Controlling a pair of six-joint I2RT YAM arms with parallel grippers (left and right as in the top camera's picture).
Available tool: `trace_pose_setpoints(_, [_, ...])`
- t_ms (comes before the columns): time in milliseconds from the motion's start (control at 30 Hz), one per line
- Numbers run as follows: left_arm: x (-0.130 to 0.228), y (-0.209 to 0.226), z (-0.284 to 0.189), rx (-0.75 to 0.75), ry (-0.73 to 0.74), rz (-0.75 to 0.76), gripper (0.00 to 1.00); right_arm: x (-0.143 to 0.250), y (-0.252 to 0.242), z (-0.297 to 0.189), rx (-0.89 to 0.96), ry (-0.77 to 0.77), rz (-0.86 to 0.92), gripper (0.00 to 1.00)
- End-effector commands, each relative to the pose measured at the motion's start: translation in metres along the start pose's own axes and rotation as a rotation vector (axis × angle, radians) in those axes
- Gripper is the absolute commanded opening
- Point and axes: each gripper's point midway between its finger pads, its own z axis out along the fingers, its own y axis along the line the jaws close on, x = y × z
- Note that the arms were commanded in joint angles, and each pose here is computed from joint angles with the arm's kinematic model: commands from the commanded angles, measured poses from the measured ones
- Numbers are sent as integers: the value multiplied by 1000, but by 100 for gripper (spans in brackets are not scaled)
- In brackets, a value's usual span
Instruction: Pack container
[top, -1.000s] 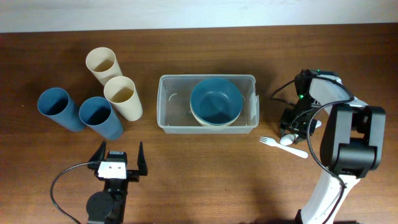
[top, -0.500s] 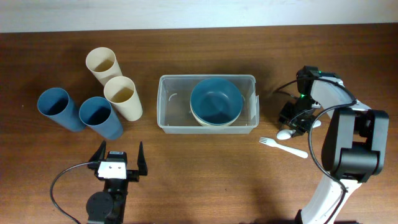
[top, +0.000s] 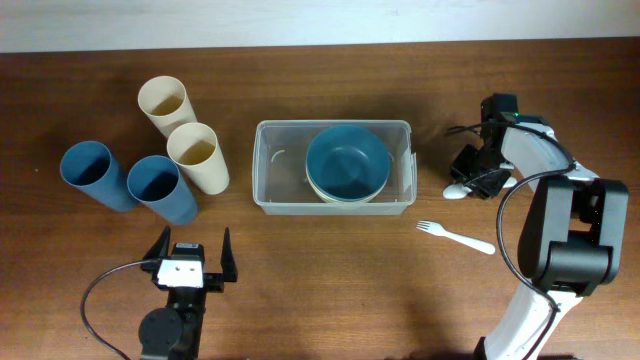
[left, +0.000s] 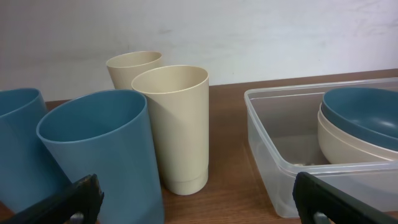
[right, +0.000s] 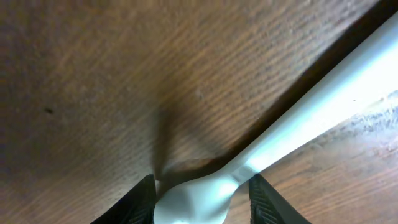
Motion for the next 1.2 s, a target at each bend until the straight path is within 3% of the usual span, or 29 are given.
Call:
trace_pose_setpoints(0, [0,2,0,-9,-3,12,100,10,-8,30,31,59,12,38])
trace_pose_setpoints(133, [0,2,0,-9,-3,12,99,11,-9,30,32,61,11,23])
trace_pose_setpoints(267, [0,2,0,-9,-3,12,100,13,-10,30,38,70,12,15])
trace_pose_setpoints(533, [0,2,0,-9,-3,12,99,16,-12,30,47,83,5,4])
trace_pose_setpoints(700, [0,2,0,-9,-3,12,100,16,-14,30,47,84,-6,4])
trace_pose_setpoints(1000, [0,2,0,-9,-3,12,99,-14,-36,28,13,32,-34,32])
trace_pose_setpoints(1167, [0,2,0,-9,-3,12,100,-30,-46,28,-2,-5,-92,40])
